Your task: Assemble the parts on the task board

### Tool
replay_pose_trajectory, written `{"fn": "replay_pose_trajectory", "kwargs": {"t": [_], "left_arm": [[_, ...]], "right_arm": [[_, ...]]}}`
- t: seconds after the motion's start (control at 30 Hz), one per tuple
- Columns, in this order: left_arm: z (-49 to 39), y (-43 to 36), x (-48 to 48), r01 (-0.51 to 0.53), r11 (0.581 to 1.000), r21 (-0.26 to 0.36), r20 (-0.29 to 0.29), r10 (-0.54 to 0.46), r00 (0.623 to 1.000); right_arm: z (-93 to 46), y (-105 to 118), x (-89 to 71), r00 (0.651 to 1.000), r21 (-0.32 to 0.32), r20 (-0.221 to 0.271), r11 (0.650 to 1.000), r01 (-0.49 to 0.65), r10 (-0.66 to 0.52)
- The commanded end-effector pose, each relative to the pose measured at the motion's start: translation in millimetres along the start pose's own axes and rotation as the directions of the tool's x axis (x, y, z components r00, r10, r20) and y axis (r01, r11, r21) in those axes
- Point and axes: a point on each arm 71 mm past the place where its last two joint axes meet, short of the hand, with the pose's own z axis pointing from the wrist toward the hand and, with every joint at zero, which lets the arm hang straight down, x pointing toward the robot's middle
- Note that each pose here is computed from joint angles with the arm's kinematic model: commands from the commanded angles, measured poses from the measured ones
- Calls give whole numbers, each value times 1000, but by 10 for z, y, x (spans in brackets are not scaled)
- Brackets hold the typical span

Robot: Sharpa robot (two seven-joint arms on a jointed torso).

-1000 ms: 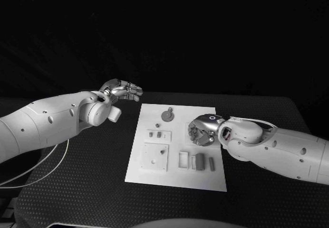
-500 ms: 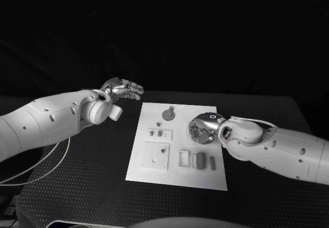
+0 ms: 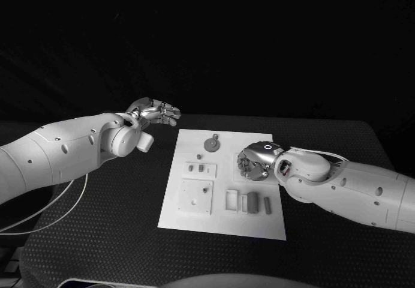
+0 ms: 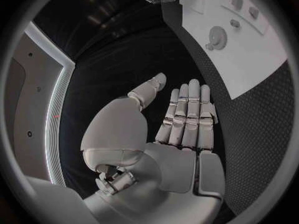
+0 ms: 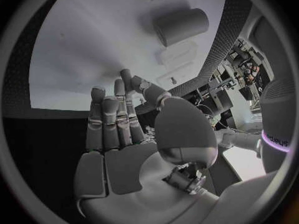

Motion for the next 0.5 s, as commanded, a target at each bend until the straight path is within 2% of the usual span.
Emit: {"fn": "replay_pose_trajectory", "kwargs": {"t": [0.03, 0.5], "left_arm": [[6, -18, 22, 7, 1000, 11, -14, -7, 1000], [5, -17, 19, 7, 1000, 11, -13, -7, 1000]], "right_arm": [[-1, 5, 8, 1000, -2, 12, 1000, 26, -26], [-12, 17, -30, 998, -8, 63, 1000, 23, -22]]}}
